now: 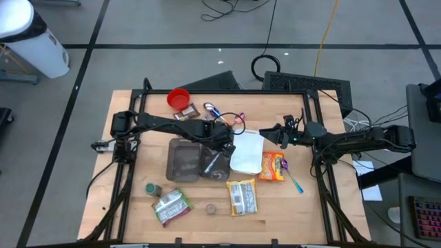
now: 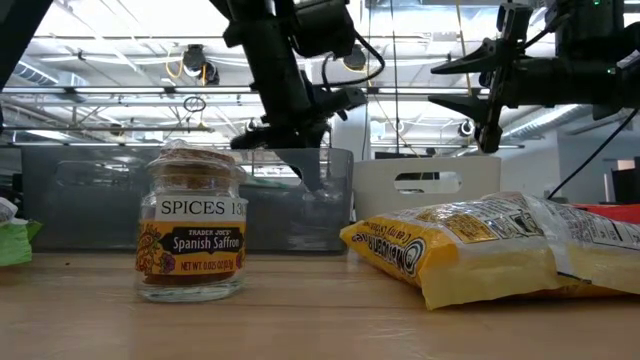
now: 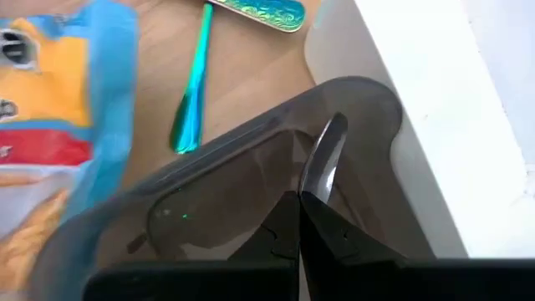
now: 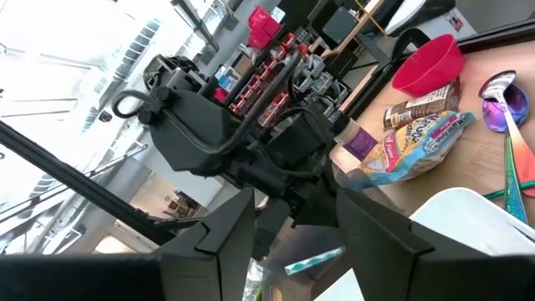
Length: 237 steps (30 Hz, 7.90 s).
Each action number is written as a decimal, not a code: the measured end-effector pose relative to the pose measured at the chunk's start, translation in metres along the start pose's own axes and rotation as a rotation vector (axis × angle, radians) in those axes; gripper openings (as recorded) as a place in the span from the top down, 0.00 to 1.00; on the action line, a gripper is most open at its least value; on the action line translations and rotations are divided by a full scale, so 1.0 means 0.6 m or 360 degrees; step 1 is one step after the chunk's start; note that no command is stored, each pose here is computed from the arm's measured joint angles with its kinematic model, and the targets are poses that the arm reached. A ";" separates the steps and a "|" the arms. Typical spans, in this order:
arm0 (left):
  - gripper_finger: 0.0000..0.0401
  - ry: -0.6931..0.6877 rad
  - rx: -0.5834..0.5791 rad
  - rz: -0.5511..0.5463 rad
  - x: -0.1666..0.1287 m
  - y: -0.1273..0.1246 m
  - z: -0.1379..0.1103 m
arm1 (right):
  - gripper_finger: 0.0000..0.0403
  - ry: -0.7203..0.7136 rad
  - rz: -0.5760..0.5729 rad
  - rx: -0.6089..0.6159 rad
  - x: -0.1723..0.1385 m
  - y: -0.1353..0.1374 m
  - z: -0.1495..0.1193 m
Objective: Pick & Place Food Item
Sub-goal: Put the white spoon into the right gray bin, then put the purple bottle into the white bin
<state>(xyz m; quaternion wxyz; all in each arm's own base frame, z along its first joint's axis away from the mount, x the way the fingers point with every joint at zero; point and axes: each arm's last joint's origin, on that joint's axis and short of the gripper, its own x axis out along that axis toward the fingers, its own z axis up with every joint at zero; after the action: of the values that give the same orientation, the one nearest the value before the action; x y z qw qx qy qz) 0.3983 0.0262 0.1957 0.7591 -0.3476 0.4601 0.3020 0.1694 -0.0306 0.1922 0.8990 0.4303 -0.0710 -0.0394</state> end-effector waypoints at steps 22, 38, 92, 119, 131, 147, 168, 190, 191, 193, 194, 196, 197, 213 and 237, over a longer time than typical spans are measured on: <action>1.00 0.0085 0.0083 0.0047 0.038 0.007 -0.019 | 0.59 0.0013 -0.0019 0.0012 0.000 -0.002 -0.001; 1.00 0.0027 0.0109 0.0070 0.050 0.009 -0.020 | 0.59 0.0012 -0.0019 0.0007 0.000 -0.002 -0.001; 0.57 0.0107 0.0022 -0.0059 0.034 0.001 -0.021 | 0.59 0.0044 -0.0054 0.0034 0.000 -0.005 -0.004; 0.57 -0.0893 0.0000 -0.0788 -0.358 0.097 0.081 | 0.59 -0.0042 -0.0035 -0.0001 0.000 -0.001 0.001; 0.57 -0.1478 0.0091 -0.1064 -0.405 0.072 0.112 | 0.59 -0.0046 -0.0031 -0.0044 0.000 -0.001 0.002; 0.57 -0.1160 0.0502 -0.0674 -0.394 0.106 0.077 | 0.59 -0.0038 -0.0026 -0.0042 0.000 -0.001 0.001; 0.57 -0.0288 0.0123 -0.0071 -0.445 0.221 -0.081 | 0.59 -0.0097 -0.0164 -0.0055 -0.001 -0.009 0.000; 0.57 0.0003 0.0129 0.0494 -0.292 0.178 -0.015 | 0.59 -0.0068 -0.0209 0.0023 -0.001 -0.014 -0.003; 0.57 0.0045 0.0126 0.0540 -0.286 0.181 -0.014 | 0.59 -0.0068 -0.0209 0.0031 -0.001 -0.014 -0.003; 0.57 0.0140 0.0132 0.0634 -0.278 0.191 -0.012 | 0.59 -0.0067 -0.0211 0.0042 -0.001 -0.014 -0.003; 0.57 0.0179 0.0130 0.0672 -0.274 0.195 -0.011 | 0.59 -0.0067 -0.0210 0.0042 -0.001 -0.014 -0.003; 0.57 0.0235 0.0110 0.0731 -0.272 0.205 -0.008 | 0.59 -0.0067 -0.0210 0.0042 -0.001 -0.014 -0.003; 0.57 0.0253 0.0100 0.0748 -0.272 0.210 -0.006 | 0.59 -0.0067 -0.0210 0.0042 -0.001 -0.014 -0.003; 0.29 0.0315 0.0089 0.0763 -0.273 0.248 0.020 | 0.59 -0.0067 -0.0210 0.0048 -0.001 -0.014 -0.003; 0.29 -0.0113 -0.0037 0.0316 -0.253 0.287 -0.112 | 0.59 -0.0229 -0.0352 -0.0016 -0.002 -0.018 0.001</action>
<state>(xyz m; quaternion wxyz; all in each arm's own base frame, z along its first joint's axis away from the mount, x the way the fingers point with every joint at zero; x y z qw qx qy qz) 0.1716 0.0503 0.2680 0.7372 -0.2981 0.4615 0.3932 0.1678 -0.0381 0.1840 0.8839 0.4270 -0.0872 -0.1693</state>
